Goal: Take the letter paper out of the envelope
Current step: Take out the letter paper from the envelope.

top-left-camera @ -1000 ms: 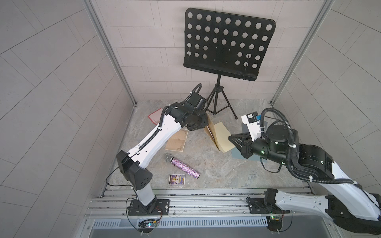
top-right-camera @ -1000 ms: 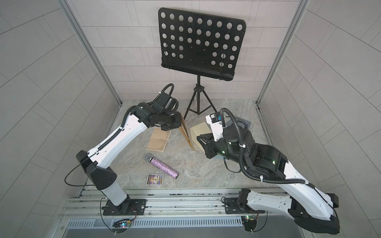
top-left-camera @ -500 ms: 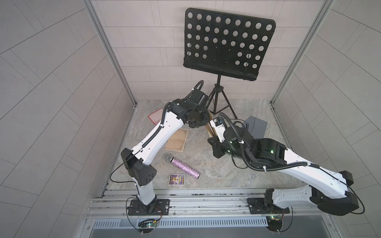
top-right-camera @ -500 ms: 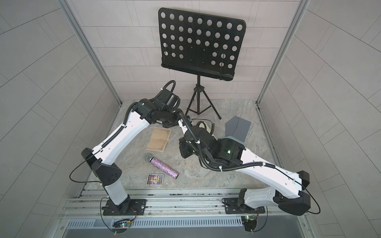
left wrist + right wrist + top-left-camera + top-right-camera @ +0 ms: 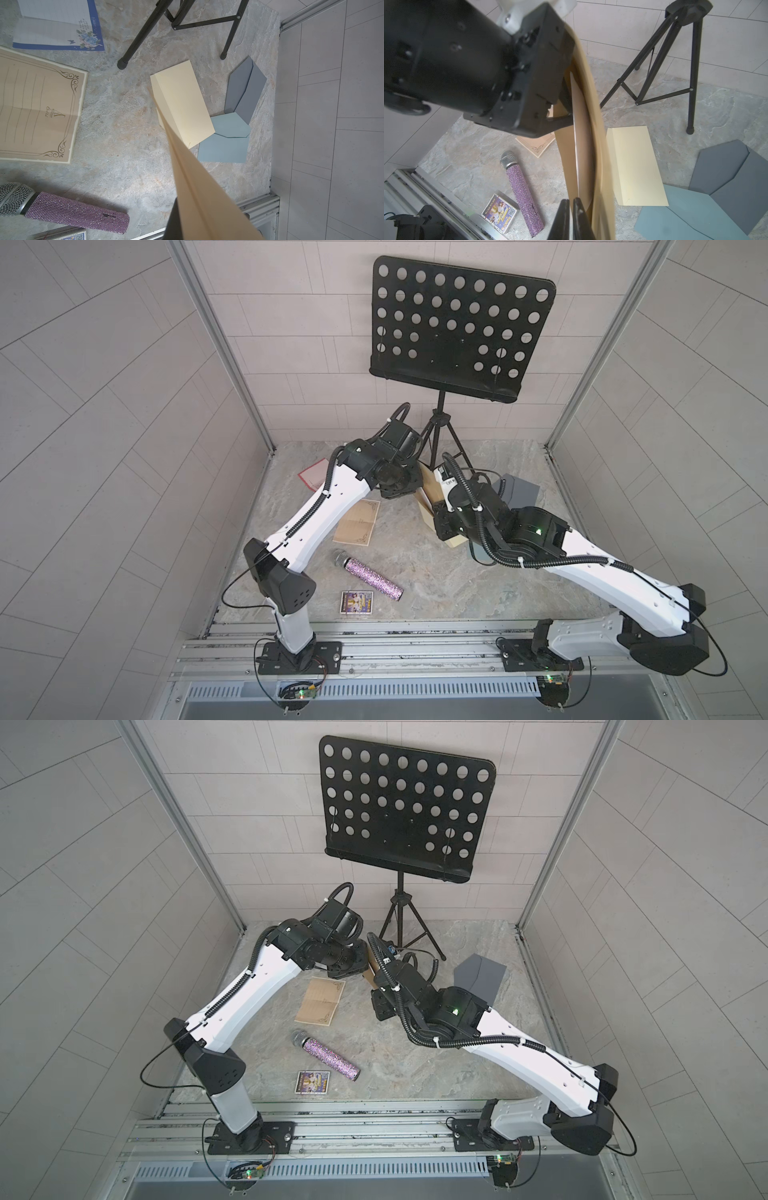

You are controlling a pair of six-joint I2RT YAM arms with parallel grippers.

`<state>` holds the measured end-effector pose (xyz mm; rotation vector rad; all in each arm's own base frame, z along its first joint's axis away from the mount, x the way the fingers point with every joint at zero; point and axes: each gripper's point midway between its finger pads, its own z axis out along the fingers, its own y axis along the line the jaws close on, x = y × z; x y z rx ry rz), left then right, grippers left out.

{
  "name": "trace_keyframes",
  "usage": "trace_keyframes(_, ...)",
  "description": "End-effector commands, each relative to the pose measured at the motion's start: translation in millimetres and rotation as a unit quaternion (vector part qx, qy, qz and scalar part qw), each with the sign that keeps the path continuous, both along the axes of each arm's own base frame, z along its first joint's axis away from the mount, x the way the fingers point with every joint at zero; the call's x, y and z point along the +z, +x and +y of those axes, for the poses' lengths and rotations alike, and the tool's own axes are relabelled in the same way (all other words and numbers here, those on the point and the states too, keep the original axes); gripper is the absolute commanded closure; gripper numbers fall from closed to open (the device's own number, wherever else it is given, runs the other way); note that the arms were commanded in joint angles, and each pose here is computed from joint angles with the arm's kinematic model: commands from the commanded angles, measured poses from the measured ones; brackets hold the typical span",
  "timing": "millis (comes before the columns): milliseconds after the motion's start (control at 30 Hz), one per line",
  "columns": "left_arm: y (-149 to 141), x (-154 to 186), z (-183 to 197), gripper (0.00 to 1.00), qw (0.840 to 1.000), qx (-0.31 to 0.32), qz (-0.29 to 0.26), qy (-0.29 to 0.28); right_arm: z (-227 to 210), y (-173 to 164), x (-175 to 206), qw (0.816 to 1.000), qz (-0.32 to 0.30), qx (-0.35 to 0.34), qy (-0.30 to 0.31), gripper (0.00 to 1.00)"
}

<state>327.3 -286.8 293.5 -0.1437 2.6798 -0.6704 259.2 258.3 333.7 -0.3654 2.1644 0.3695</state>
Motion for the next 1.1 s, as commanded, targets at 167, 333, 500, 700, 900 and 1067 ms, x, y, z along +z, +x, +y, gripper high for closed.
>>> trace_keyframes(167, -4.0, 15.3, -0.1, 1.00, 1.000, -0.001, -0.005, -0.018, 1.5, 7.8, -3.5, 1.000, 0.016, 0.006, -0.010, 0.86)
trace_keyframes(333, -3.2, 17.4, -1.5, 1.00, 1.000, -0.001, -0.006, -0.022, -2.3, 14.8, -6.7, 1.000, 0.014, -0.003, -0.026, 0.85)
trace_keyframes(500, -3.8, 18.2, -3.0, 1.00, 1.000, -0.002, -0.004, -0.027, -4.5, 23.6, -6.8, 0.999, 0.006, -0.007, -0.033, 0.84)
trace_keyframes(700, -4.1, 19.1, -4.7, 1.00, 1.000, -0.004, -0.004, -0.031, 3.3, 32.0, -12.2, 0.999, 0.004, 0.001, -0.045, 0.85)
trace_keyframes(900, -4.2, 20.1, -4.6, 1.00, 0.999, -0.004, -0.004, -0.032, 5.8, 39.7, -18.9, 0.998, 0.004, 0.003, -0.061, 0.85)
trace_keyframes(1067, -3.9, 19.7, -4.6, 1.00, 0.999, -0.004, -0.004, -0.032, 8.6, 39.7, -23.2, 0.998, 0.008, 0.007, -0.060, 0.85)
